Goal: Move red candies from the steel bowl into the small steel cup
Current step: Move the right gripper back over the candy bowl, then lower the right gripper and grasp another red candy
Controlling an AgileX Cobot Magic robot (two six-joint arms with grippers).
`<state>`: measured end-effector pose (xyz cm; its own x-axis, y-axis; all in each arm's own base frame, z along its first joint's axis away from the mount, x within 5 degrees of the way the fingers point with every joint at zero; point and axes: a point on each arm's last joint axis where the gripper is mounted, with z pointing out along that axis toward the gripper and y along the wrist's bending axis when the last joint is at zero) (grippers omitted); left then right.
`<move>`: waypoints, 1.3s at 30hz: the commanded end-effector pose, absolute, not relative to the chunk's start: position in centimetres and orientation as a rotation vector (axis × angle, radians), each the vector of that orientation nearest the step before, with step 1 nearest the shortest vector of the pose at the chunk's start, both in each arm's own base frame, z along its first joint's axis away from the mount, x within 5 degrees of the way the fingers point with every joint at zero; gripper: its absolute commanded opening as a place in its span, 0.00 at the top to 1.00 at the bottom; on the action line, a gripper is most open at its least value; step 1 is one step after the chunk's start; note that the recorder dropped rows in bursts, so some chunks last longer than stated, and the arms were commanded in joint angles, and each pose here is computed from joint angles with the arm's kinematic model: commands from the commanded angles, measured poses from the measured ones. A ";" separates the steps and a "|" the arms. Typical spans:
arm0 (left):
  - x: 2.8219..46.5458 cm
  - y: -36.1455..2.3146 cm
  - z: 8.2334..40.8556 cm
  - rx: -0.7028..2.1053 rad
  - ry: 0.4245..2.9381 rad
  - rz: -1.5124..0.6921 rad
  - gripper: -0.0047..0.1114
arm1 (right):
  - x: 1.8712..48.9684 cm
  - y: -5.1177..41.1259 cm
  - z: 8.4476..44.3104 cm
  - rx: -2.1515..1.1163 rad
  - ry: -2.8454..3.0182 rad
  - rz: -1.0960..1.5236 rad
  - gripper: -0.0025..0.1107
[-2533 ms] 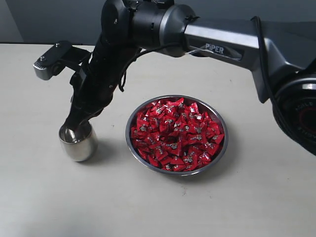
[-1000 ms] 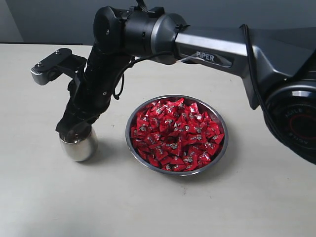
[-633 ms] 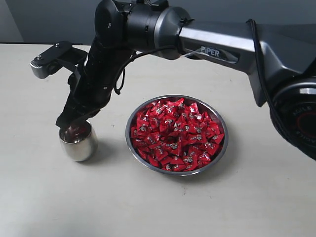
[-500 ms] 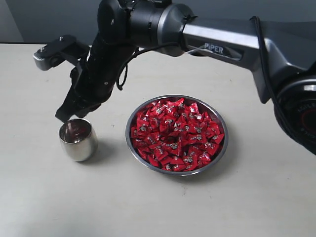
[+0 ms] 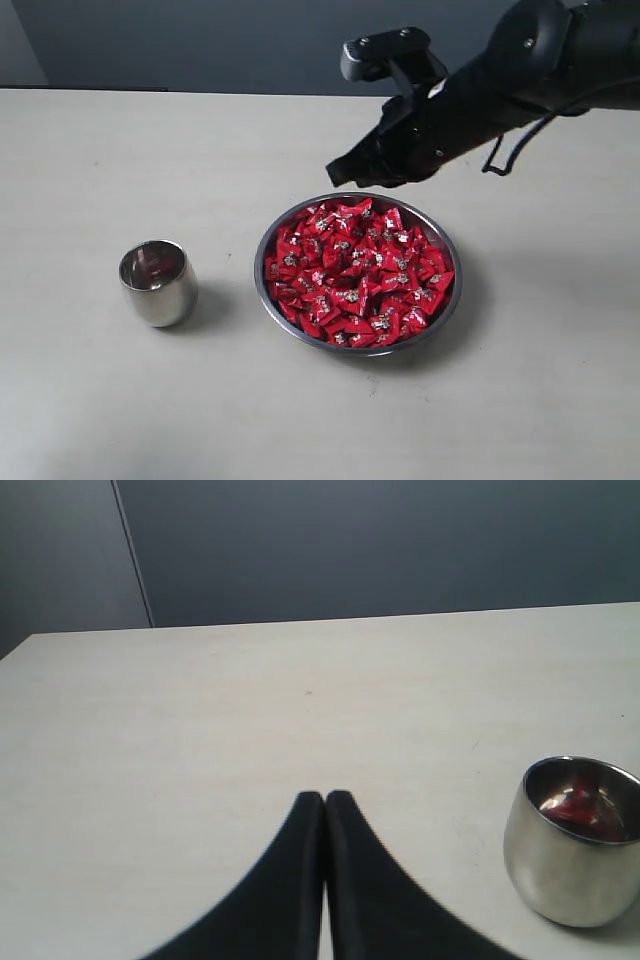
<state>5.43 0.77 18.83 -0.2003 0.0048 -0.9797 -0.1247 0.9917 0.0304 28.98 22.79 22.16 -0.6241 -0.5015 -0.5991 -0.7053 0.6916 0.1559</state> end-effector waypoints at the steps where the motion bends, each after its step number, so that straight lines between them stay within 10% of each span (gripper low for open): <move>1: 5.4 0.8 18.7 -0.093 1.767 0.114 0.96 | 27.8 20.3 20.6 -0.872 2.456 0.500 0.99; 39: 5.4 0.8 18.7 -0.093 1.767 0.114 0.96 | 30.8 21.4 17.7 -1.042 2.774 0.298 0.98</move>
<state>5.43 0.77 18.83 -0.2003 0.0048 -0.9797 -0.1247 0.9917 0.0304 30.52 21.34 17.43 -0.7467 -0.6347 -0.1990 -0.6616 0.7398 0.1228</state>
